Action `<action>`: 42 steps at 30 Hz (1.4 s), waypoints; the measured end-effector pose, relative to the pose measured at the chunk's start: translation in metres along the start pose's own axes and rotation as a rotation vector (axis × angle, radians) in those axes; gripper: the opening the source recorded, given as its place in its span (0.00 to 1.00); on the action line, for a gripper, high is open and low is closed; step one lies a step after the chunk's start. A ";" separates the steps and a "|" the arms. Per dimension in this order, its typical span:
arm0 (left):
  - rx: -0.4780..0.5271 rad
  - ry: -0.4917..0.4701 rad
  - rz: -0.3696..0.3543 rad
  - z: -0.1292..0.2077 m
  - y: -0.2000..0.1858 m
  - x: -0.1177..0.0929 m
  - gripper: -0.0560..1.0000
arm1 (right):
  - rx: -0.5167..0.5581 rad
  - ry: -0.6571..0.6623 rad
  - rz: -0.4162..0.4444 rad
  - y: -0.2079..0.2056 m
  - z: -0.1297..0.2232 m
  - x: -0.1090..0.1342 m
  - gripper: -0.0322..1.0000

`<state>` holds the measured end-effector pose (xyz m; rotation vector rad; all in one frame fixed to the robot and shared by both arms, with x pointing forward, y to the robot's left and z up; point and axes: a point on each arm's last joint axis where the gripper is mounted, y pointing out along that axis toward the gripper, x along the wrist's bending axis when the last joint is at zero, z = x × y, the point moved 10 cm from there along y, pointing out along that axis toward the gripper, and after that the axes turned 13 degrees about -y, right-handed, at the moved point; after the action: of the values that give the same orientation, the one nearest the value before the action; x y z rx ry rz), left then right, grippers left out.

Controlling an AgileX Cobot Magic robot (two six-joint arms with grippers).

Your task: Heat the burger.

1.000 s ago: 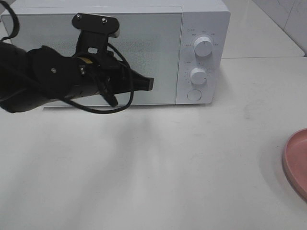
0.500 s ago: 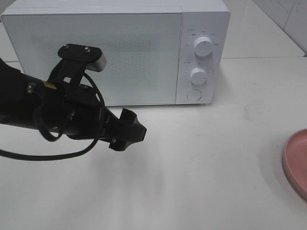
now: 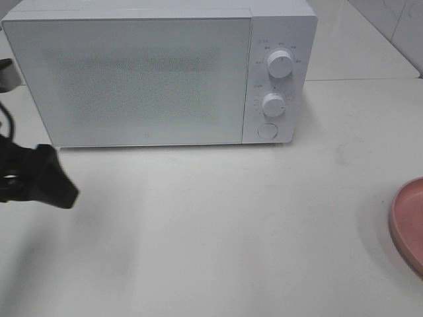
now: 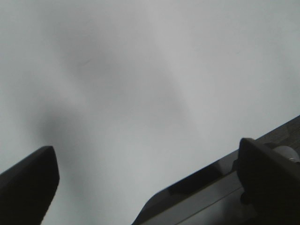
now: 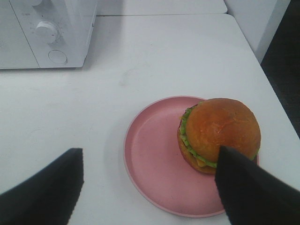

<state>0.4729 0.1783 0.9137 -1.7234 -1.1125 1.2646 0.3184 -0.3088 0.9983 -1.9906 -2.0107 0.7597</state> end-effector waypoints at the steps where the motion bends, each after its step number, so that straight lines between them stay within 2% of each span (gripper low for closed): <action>1: 0.005 -0.022 -0.022 0.002 -0.007 0.009 0.96 | 0.000 0.000 0.000 0.000 0.000 0.000 0.76; 2: -0.014 -0.090 -0.076 0.005 -0.026 0.031 0.96 | 0.000 0.000 0.000 0.000 0.000 0.000 0.76; 3: -0.014 -0.090 -0.076 0.005 -0.026 0.031 0.96 | 0.000 0.000 0.000 0.000 0.000 0.000 0.76; 4: -0.054 -0.168 -0.124 0.008 -0.045 0.048 0.96 | 0.000 0.000 0.000 0.000 0.000 0.000 0.76; 6: -0.073 -0.197 -0.137 0.010 -0.052 0.053 0.96 | 0.000 0.000 0.000 0.000 0.000 0.000 0.76; 7: -0.132 -0.247 -0.156 0.012 -0.071 0.060 0.96 | 0.000 0.000 0.000 0.000 0.000 0.000 0.76; 8: -0.132 -0.247 -0.156 0.012 -0.071 0.060 0.96 | 0.000 0.000 0.000 0.000 0.000 0.000 0.76; 9: -0.184 -0.253 -0.166 0.016 -0.086 0.061 0.96 | 0.000 0.000 0.000 0.000 0.000 0.000 0.76; 11: -0.214 -0.242 -0.169 0.018 -0.094 0.059 0.96 | 0.000 0.000 0.000 0.000 0.000 0.000 0.76; 12: -0.272 -0.210 -0.168 0.022 -0.107 0.054 0.96 | 0.000 0.000 0.000 0.000 0.000 0.000 0.76; 13: -0.272 -0.210 -0.168 0.022 -0.107 0.054 0.96 | 0.000 0.000 0.000 0.000 0.000 0.000 0.76; 15: -0.355 -0.169 -0.165 0.030 -0.126 0.045 0.96 | 0.000 0.000 0.000 0.000 0.000 0.000 0.76; 16: -0.355 -0.169 -0.165 0.030 -0.126 0.045 0.96 | 0.000 0.000 0.000 0.000 0.000 0.000 0.76; 21: -0.505 -0.103 -0.187 0.058 -0.148 0.038 0.96 | 0.000 0.000 0.000 0.000 0.000 0.000 0.76; 25: -0.539 -0.084 -0.203 0.076 -0.147 0.040 0.96 | 0.000 0.000 0.000 0.000 0.000 0.000 0.76; 30: -0.641 -0.048 -0.210 0.101 -0.147 0.039 0.96 | 0.000 0.000 0.000 0.000 0.000 0.000 0.76; 36: -0.673 -0.047 -0.222 0.112 -0.143 0.043 0.96 | 0.000 0.000 0.000 0.000 0.000 0.000 0.76; 42: -0.778 -0.026 -0.221 0.121 -0.154 0.039 0.96 | 0.000 0.000 0.000 0.000 0.000 0.000 0.76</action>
<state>0.3279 0.2786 1.0069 -2.0320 -1.9197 0.7502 0.3184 -0.3088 0.9983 -1.9906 -2.0107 0.7597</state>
